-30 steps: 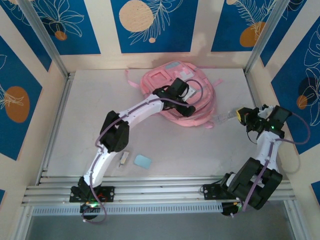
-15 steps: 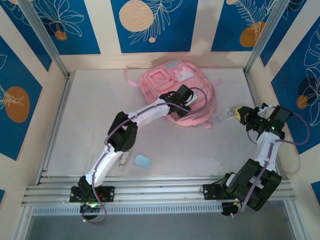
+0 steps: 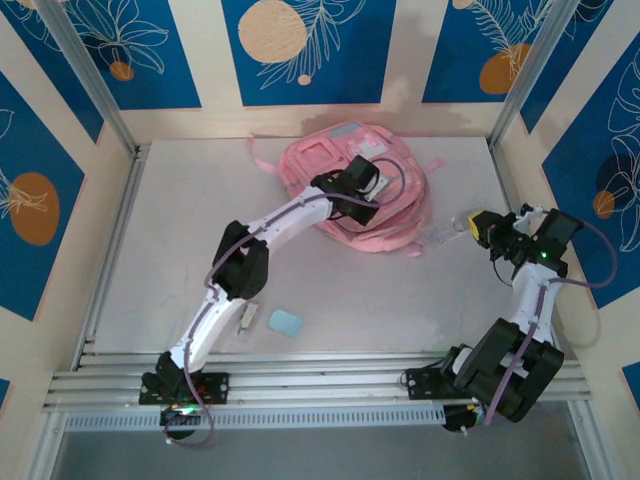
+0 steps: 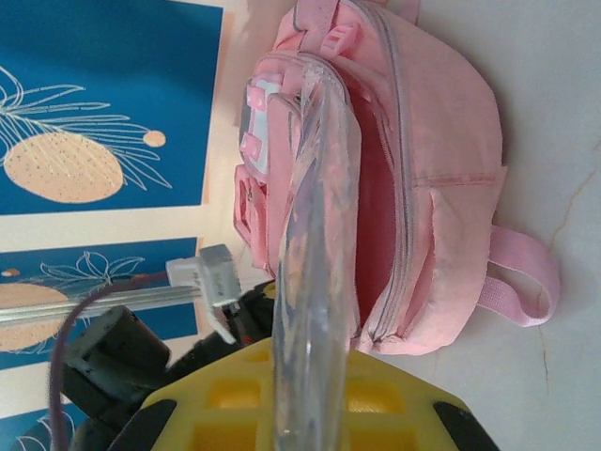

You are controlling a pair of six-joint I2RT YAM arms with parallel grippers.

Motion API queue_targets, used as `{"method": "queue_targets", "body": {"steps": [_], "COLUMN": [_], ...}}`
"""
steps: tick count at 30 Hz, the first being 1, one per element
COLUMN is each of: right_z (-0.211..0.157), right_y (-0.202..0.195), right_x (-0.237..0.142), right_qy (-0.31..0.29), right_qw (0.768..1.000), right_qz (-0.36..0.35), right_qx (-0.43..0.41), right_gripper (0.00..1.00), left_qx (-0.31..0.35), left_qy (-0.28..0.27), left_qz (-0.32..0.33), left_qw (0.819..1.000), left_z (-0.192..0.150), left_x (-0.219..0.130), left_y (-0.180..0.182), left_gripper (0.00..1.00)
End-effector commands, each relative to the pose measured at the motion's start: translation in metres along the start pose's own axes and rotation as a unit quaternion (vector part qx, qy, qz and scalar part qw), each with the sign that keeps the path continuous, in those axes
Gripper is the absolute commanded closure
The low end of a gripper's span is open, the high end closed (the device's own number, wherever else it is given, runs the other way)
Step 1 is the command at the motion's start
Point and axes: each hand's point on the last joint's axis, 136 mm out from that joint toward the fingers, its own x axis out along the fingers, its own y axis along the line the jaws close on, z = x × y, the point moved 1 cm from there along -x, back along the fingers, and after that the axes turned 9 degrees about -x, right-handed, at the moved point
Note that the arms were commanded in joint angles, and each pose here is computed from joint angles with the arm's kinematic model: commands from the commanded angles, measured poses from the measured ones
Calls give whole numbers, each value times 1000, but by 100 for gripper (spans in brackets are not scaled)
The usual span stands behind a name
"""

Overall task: Pack the student bag
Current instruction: Open the student bag at the top-center of the table, then place the loose stationery in the student bag.

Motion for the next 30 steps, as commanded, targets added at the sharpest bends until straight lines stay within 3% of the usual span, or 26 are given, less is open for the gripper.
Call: {"method": "queue_targets", "body": {"steps": [1,6,15,20,30], "right_z": [2,-2,-10,-27,-76], "right_y": [14,26,58,84,89], "right_x": [8,35,120,182,294], "right_qy": [0,13,36,57,95], "right_qw": [1000,999,995,991,988], "right_qz": [9,14,72,97,116], "right_qx": [-21,-46,-65,-69,-41], "right_gripper": [100,100,100,100,100], "left_qx": [-113,-171,-194,-209,-206], "left_qy": [-58,-83,-106,-103,-103], "left_qz": [-126,-179,-248,-291,-320], "left_qw": [984,965,943,928,919], "left_z": [57,81,106,112,114], "left_x": [-81,-112,-156,-169,-178], "left_y": [-21,-15,-32,-49,-68], "left_gripper": [100,100,100,100,100]}}
